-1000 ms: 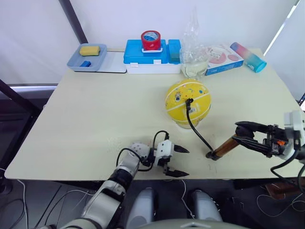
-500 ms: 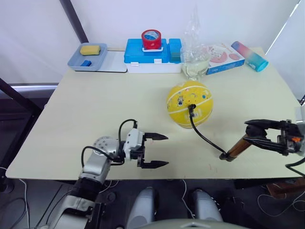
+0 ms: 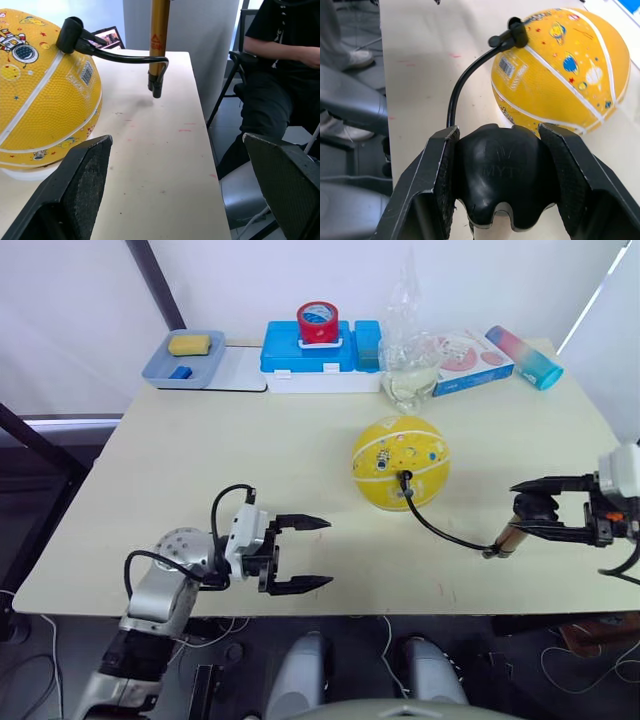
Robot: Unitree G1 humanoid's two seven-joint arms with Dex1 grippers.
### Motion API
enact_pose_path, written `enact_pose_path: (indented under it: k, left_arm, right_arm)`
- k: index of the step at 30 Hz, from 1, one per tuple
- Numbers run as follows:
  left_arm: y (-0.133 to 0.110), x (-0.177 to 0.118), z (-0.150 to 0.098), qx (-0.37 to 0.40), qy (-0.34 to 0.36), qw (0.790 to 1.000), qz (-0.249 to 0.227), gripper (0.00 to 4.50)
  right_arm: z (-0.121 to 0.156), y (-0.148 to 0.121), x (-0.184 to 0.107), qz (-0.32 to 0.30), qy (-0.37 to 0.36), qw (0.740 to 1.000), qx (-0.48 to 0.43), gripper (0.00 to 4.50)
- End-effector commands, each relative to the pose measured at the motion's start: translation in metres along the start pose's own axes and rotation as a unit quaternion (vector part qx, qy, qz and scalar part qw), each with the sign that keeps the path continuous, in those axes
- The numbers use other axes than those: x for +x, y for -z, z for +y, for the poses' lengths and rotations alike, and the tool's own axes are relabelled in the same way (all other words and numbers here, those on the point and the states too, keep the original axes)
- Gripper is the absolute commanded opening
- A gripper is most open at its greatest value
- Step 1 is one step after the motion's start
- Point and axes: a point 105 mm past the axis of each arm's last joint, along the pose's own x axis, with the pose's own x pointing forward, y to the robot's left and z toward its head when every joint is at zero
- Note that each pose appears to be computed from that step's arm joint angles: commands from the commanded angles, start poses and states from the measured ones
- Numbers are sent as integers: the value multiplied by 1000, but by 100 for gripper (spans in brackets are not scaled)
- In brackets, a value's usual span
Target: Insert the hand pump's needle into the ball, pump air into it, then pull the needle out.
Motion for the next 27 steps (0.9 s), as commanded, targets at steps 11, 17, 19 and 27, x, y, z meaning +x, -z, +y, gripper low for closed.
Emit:
enact_pose_path:
  k: [11,17,19,27]
  left_arm:
    - [-16,-7,-5,17,-27,999,-13,450]
    - [-17,-7,-5,15,-26,999,-12,450]
    - [-17,-7,-5,15,-25,1000,-12,450]
    - [-17,-7,-4,19,-13,1000,-6,450]
  right_arm:
    - [-24,10,5,103,-52,986,-121,200]
    - [-28,21,10,125,-65,978,-154,200]
    - [-27,22,14,127,-72,975,-166,200]
    - [-32,36,15,169,-85,958,-214,200]
